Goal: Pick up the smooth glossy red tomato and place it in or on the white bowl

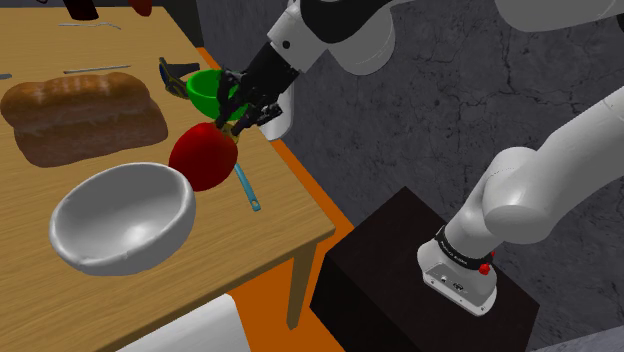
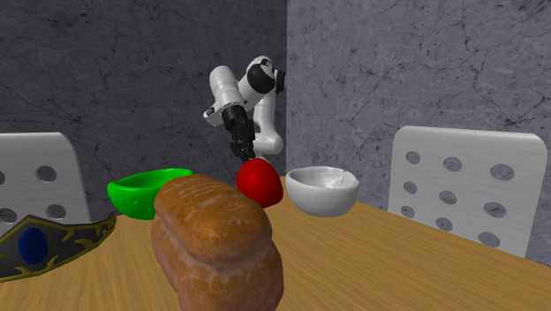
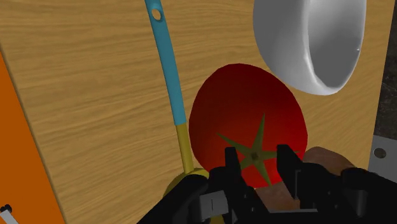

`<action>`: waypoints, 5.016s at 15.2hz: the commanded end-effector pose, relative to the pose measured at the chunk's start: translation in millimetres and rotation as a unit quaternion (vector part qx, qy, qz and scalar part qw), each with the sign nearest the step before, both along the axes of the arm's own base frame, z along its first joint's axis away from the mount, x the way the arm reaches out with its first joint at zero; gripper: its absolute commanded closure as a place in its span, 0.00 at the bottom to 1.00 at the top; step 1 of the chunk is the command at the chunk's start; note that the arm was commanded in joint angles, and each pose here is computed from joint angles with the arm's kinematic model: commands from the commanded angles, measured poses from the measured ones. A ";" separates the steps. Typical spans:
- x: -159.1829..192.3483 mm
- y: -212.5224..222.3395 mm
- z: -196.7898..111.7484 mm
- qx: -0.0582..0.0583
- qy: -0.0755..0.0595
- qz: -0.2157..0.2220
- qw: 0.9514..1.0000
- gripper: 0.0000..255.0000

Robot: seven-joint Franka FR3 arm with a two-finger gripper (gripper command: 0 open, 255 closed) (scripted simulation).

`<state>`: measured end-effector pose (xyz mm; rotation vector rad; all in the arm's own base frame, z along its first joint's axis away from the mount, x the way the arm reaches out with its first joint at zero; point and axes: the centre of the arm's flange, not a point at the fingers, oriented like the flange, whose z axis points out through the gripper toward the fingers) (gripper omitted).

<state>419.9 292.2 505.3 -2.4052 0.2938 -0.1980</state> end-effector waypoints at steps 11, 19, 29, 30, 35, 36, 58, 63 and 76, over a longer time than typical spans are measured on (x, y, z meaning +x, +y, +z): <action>0.0 0.0 15.8 0.000 0.000 0.000 1.000 1.00; 0.0 0.0 58.0 0.000 0.000 0.000 1.000 1.00; 0.0 0.0 110.8 0.000 0.000 0.000 1.000 1.00; 0.0 0.0 116.1 0.000 0.000 0.000 1.000 1.00; 0.0 0.0 142.5 0.000 0.000 0.000 1.000 1.00; 0.0 0.0 147.8 0.000 0.000 0.000 1.000 1.00; -74.0 150.1 225.3 0.000 0.000 0.000 1.000 1.00; -74.0 150.1 198.9 0.000 0.000 0.000 1.000 1.00; -74.0 150.1 130.3 0.000 0.000 0.000 1.000 1.00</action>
